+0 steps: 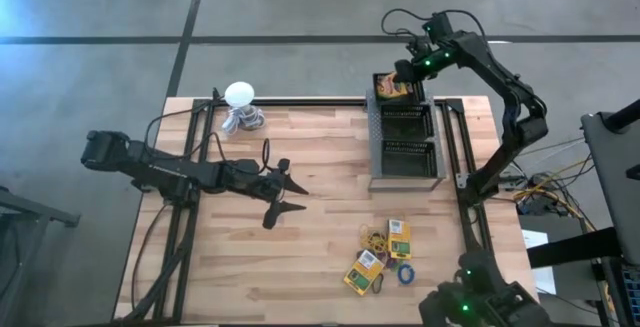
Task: Pick & Place Office Desk Supplies
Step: Put the crayon box into the top black bin on the shelf
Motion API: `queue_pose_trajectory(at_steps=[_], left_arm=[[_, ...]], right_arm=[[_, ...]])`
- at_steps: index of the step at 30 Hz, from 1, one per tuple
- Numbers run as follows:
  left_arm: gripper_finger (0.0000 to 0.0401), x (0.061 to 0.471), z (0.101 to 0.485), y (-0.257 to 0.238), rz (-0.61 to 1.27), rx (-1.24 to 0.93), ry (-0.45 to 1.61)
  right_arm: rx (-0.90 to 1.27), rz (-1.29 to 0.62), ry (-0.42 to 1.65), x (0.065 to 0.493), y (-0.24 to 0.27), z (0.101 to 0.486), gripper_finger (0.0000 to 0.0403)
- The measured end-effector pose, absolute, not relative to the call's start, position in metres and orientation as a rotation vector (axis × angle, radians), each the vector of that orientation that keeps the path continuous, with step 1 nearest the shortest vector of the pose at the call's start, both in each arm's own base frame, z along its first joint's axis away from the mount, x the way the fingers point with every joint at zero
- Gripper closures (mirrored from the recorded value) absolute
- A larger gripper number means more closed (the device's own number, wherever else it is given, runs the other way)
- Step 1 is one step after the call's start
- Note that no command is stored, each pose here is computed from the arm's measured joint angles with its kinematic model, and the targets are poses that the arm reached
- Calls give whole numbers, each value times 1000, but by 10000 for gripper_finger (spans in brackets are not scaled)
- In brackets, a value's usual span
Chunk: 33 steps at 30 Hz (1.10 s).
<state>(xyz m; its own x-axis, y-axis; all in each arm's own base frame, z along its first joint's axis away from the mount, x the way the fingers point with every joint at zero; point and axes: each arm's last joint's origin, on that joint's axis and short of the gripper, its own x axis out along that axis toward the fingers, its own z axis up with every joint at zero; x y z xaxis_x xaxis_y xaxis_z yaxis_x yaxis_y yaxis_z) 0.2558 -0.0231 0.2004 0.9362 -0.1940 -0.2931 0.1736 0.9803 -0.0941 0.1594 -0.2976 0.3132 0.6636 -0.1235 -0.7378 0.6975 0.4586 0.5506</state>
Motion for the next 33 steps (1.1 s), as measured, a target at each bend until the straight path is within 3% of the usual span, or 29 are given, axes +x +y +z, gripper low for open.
queue_pose_trajectory(at_steps=[11, 25, 33], left_arm=[[201, 256, 200, -23, -188, -68, 306], [201, 256, 200, -23, -186, -78, 308], [201, 256, 200, -23, -185, -85, 308]], right_arm=[[966, -597, 751, 157, -295, 308, 359], [916, -636, 787, 156, -296, 307, 255], [841, -678, 786, 154, -294, 319, 243]])
